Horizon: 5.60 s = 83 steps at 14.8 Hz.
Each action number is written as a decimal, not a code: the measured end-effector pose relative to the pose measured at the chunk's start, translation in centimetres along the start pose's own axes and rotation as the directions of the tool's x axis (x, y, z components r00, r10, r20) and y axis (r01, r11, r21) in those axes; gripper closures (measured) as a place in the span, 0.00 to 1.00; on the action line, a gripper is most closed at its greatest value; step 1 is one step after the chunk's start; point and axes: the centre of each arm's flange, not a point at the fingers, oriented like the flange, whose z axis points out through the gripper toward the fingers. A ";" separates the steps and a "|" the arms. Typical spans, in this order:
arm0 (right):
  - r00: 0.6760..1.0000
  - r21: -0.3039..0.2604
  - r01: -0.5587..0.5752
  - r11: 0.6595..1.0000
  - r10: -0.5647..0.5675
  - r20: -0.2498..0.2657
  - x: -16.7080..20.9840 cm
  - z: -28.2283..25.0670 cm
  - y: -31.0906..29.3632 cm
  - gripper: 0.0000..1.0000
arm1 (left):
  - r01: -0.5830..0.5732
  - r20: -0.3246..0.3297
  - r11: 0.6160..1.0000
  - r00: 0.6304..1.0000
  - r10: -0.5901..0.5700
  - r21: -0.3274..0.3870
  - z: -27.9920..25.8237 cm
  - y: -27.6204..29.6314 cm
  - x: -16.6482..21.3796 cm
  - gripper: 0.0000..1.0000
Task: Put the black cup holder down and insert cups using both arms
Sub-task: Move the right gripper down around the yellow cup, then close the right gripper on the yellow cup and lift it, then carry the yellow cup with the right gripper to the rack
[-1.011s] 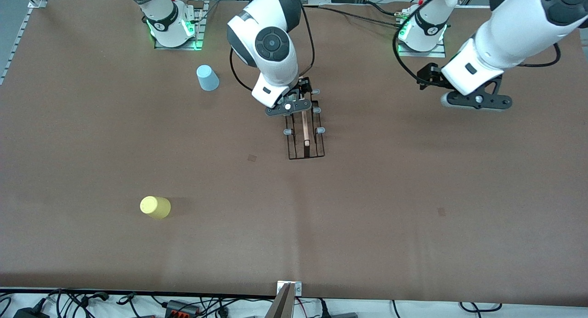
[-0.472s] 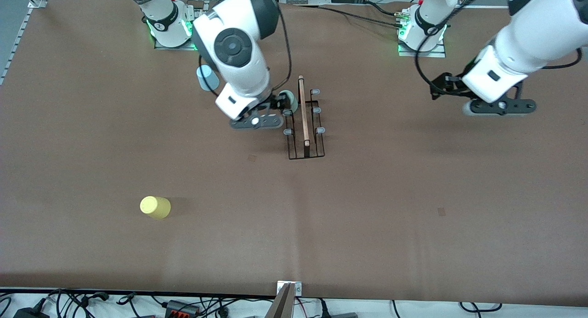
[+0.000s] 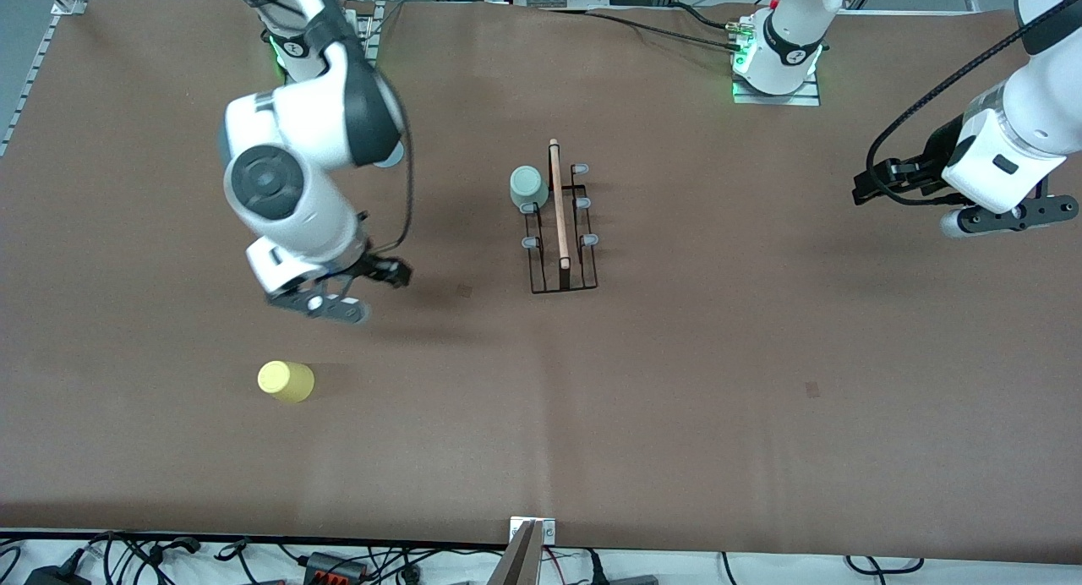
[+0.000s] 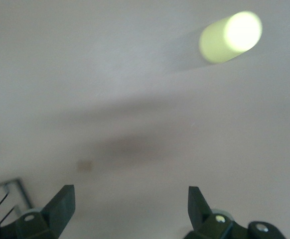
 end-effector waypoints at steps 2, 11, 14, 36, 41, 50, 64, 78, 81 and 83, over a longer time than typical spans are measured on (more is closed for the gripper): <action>0.998 0.013 -0.043 0.999 0.044 -0.038 3.5 1.5 3.4 0.00 | 0.020 -0.009 1.000 1.000 -0.020 0.000 0.1 -0.9 0.4 0.00; 0.996 -0.035 0.016 0.999 -0.018 -0.082 10.7 9.6 9.3 0.00 | -0.018 -0.040 0.999 0.999 0.019 0.038 -0.1 -0.3 0.5 0.00; 0.995 -0.052 0.062 0.997 -0.066 -0.080 12.2 11.3 10.5 0.00 | -0.067 -0.038 0.997 0.997 0.069 0.040 -0.1 -0.4 0.5 0.00; 0.979 0.055 0.193 0.980 -0.189 -0.076 14.7 17.9 13.7 0.00 | -0.072 -0.016 0.996 0.997 0.072 0.044 -0.1 -0.7 0.2 0.00; 0.979 0.051 0.197 0.979 -0.193 -0.071 15.0 18.6 14.6 0.00 | -0.071 -0.017 0.996 0.997 0.072 0.044 -0.2 -0.7 0.2 0.00; 0.979 0.072 0.192 0.979 -0.186 -0.082 15.2 18.3 14.2 0.34 | -0.071 -0.021 0.997 0.997 0.072 0.043 -0.2 -0.7 0.2 0.00; 0.951 0.178 0.308 0.935 -0.308 -0.028 8.3 3.2 3.6 0.34 | -0.071 -0.026 0.997 0.997 0.072 0.042 -0.4 -0.7 0.2 0.00; 0.954 0.166 0.286 0.944 -0.296 0.037 -12.5 0.0 -19.5 0.34 | -0.072 -0.030 0.997 0.997 0.073 0.042 -0.5 -0.6 0.2 0.00; 0.955 0.162 0.286 0.944 -0.295 0.037 -13.1 0.6 -20.2 0.34 | -0.072 -0.030 0.997 0.997 0.073 0.042 -0.5 -0.6 0.2 0.00; 0.952 0.155 0.293 0.943 -0.302 0.040 -13.5 1.3 -20.7 0.34 | -0.072 -0.030 0.997 0.997 0.073 0.042 -0.6 -0.6 0.2 0.00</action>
